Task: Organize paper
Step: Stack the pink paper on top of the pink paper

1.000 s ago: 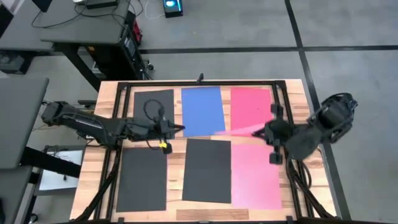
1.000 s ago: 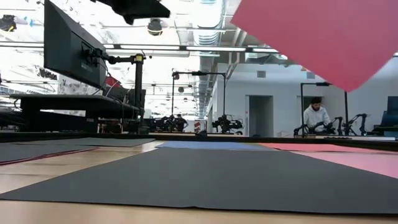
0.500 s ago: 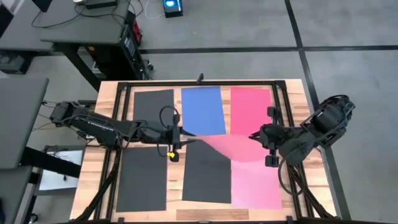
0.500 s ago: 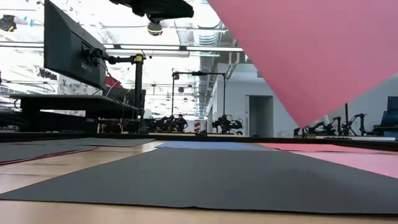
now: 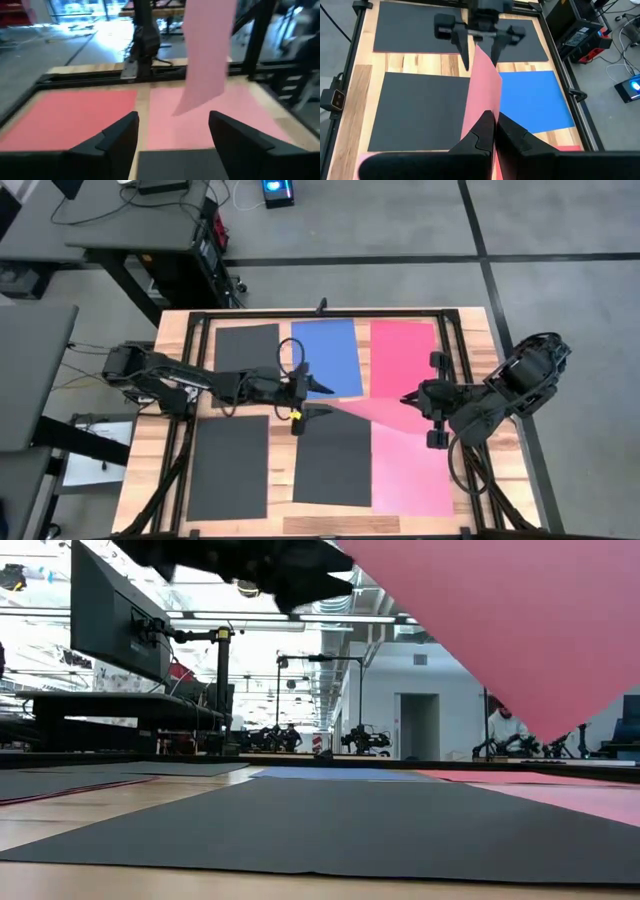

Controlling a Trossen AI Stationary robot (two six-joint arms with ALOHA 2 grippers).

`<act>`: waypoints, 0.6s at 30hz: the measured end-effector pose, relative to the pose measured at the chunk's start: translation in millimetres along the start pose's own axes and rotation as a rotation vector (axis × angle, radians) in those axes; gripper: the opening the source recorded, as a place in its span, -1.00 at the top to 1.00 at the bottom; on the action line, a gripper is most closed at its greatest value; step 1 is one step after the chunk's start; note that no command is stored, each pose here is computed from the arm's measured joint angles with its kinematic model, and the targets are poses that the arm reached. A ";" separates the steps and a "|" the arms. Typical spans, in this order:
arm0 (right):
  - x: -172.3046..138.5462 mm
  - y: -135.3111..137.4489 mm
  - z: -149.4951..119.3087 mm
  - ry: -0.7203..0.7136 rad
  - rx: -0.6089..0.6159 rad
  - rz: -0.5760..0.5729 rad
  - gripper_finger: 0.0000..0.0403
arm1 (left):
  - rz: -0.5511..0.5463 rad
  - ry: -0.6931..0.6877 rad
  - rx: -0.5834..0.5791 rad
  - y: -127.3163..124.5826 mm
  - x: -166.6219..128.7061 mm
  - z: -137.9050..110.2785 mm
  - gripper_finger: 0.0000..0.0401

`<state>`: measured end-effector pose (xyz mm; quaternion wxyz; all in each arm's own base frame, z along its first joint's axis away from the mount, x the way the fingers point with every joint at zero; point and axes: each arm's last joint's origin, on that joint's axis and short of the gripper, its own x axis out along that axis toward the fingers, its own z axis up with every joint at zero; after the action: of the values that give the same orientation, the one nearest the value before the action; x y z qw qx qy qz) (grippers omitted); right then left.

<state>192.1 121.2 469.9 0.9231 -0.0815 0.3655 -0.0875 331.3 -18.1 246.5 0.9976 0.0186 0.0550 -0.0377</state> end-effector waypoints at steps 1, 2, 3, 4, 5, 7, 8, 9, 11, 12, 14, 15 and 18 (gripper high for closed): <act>-0.4 0.6 -0.2 -0.001 -0.003 0.002 1.00 | -0.020 -0.030 -0.012 1.6 3.8 -1.1 -0.13; -0.7 0.9 -0.4 -0.001 -0.006 0.004 1.00 | -0.039 -0.040 -0.025 2.5 6.8 -3.8 -0.14; -1.0 1.4 -0.5 -0.002 -0.009 0.006 1.00 | -0.055 -0.049 -0.036 2.9 10.1 -7.2 -0.14; -1.0 1.4 -0.5 -0.002 -0.010 0.005 1.00 | -0.068 -0.066 -0.041 2.7 13.7 -9.9 -0.14; -1.0 1.4 -0.5 -0.002 -0.011 0.005 1.00 | -0.070 -0.071 -0.046 2.6 16.8 -12.4 -0.14; -1.0 1.3 -0.5 -0.003 -0.013 0.004 1.00 | -0.076 -0.075 -0.050 1.9 23.2 -18.6 -0.14; -1.0 1.3 -0.5 -0.003 -0.013 0.003 1.00 | -0.076 -0.088 -0.049 1.9 26.7 -18.7 -0.14; -1.0 1.3 -0.5 -0.003 -0.013 0.003 1.00 | -0.077 -0.094 -0.047 1.3 28.5 -20.5 -0.14; -1.0 1.3 -0.4 -0.004 -0.012 0.003 1.00 | -0.077 -0.108 -0.042 1.1 33.5 -21.4 -0.12; -1.0 1.3 -0.4 -0.004 -0.012 0.003 1.00 | -0.078 -0.111 -0.035 0.8 35.1 -20.8 -0.10; -1.0 1.2 -0.5 -0.003 -0.007 0.002 1.00 | -0.079 -0.107 -0.023 0.1 37.2 -17.8 -0.02; -1.0 1.1 -0.8 0.000 -0.005 0.002 1.00 | -0.077 -0.117 -0.012 0.2 38.3 -14.4 0.03; -1.1 1.4 -2.6 0.027 0.022 0.026 1.00 | -0.077 -0.127 0.029 -2.4 39.5 -9.0 0.27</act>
<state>189.7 122.6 468.4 0.9200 -0.0655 0.3779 -0.0807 369.3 -23.1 233.1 0.9965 0.0285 -0.0084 -0.0780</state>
